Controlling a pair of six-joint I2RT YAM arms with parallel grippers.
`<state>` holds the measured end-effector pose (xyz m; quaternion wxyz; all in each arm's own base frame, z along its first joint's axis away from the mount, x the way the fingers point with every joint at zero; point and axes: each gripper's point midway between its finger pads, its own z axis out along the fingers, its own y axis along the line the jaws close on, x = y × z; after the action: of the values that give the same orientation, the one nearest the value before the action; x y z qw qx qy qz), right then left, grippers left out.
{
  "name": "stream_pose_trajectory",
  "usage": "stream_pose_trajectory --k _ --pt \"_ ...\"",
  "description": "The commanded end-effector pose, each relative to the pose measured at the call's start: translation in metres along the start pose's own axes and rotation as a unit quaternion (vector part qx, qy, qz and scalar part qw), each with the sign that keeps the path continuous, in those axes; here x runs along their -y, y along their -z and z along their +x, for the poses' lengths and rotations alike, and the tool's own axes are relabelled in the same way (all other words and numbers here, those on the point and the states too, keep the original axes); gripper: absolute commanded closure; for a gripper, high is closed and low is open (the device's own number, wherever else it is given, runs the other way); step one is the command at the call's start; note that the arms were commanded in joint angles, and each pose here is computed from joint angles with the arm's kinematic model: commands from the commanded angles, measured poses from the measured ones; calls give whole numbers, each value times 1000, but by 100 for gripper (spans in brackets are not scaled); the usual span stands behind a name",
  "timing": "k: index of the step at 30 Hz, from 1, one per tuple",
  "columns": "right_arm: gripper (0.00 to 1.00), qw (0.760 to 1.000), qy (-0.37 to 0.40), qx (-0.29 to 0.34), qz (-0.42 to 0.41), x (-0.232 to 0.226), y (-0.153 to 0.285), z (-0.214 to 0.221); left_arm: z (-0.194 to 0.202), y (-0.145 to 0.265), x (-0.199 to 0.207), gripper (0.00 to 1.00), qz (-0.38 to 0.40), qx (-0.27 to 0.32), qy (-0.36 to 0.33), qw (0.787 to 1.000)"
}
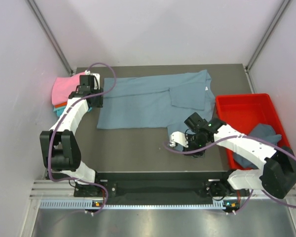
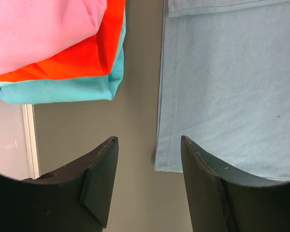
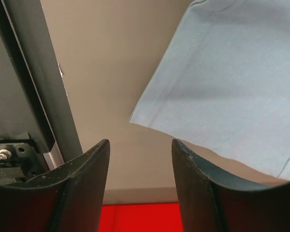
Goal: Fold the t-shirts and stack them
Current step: Fold the tshirt
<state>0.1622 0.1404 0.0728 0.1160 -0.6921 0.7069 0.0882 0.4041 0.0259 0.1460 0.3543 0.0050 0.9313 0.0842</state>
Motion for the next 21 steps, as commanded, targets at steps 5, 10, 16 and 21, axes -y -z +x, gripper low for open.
stream_pose_trajectory --k 5,10,16,21 --pt "46 999 33 -7 -13 -7 -8 -2 -17 5 -5 41 -9 21 17 1000" --pt "48 999 43 -16 -18 -6 -20 -1 -23 4 -6 41 -10 24 21 999" --pt "51 997 57 -35 -32 -12 -33 7 -28 2 -6 41 -11 23 19 999" --pt "52 996 59 -47 -36 -16 -40 15 -29 -1 -6 41 -12 21 18 1000"
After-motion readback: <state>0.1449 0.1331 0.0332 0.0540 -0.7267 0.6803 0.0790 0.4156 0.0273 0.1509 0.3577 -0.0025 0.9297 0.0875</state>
